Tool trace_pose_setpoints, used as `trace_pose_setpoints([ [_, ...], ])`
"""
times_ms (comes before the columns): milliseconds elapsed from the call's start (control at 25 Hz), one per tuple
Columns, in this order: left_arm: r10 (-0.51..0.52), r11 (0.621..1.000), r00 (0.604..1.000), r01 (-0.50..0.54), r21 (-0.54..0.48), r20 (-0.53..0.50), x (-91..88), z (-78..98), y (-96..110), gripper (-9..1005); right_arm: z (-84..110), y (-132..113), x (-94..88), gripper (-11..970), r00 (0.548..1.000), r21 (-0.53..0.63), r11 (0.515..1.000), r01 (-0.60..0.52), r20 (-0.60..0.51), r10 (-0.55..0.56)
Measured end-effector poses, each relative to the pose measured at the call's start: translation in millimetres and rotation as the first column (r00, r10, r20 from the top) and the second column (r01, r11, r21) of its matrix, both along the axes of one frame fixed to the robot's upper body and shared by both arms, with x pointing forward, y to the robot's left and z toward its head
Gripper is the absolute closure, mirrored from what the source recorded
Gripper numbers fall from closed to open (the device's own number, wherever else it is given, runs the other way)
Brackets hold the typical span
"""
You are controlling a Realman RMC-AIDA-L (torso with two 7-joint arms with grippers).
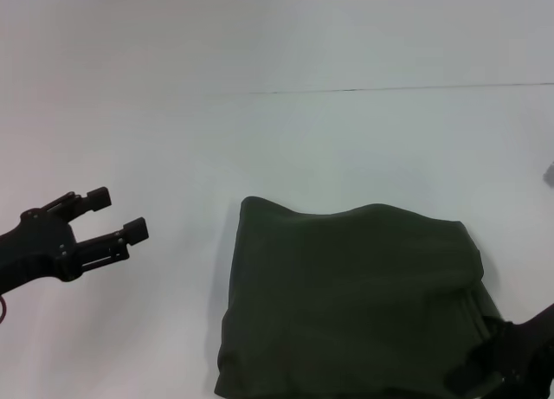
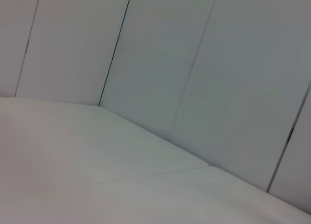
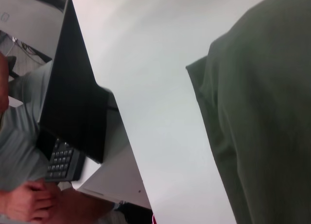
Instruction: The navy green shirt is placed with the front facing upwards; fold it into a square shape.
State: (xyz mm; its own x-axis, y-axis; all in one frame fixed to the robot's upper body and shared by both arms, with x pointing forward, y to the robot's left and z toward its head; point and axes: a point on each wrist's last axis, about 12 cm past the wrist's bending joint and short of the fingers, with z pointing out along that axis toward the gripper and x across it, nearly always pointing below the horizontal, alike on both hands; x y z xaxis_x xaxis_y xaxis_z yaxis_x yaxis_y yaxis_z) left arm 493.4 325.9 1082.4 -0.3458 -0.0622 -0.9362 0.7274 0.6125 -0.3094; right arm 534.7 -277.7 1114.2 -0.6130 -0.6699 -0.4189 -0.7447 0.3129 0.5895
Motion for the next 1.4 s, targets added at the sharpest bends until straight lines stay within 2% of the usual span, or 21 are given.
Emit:
trace_pose_setpoints([
  [560,0.009,1.000,1.000,-0.009,-0.004,-0.002,3.3,-3.2,-3.2,48,-13.7,3.1,-5.3,157,0.999,-0.058,0.998,-0.019,-0.035,0.017],
  [680,0.007,1.000,1.000,-0.007,-0.006,0.000,4.8,-2.6,-4.2,47,-4.6,2.5,-2.3,157,0.999,-0.029,0.999,-0.021,-0.030,0.021],
  [920,0.001,0.999,1.000,-0.002,-0.049,-0.023,7.9,0.0,-7.5,48,23.2,0.5,9.6,156,0.999,0.144,0.989,0.021,0.036,-0.026],
  [1080,-0.024,0.995,0.993,0.012,-0.101,-0.120,14.8,2.9,-12.8,48,31.2,-7.3,21.8,156,0.983,0.221,0.967,0.128,0.103,-0.154],
  [1200,-0.036,0.993,0.977,0.011,-0.116,-0.212,19.1,2.0,-15.4,48,31.4,-17.1,32.4,155,0.943,0.262,0.929,0.262,0.136,-0.305],
  [1320,-0.020,0.993,0.936,-0.023,-0.120,-0.350,25.9,-1.5,-16.2,48,27.2,-32.2,39.7,155,0.858,0.315,0.840,0.441,0.127,-0.498],
  [1400,-0.010,0.993,0.884,-0.045,-0.106,-0.467,34.5,-1.6,-16.4,48,24.8,-42.4,39.7,155,0.796,0.367,0.770,0.522,0.113,-0.594],
])
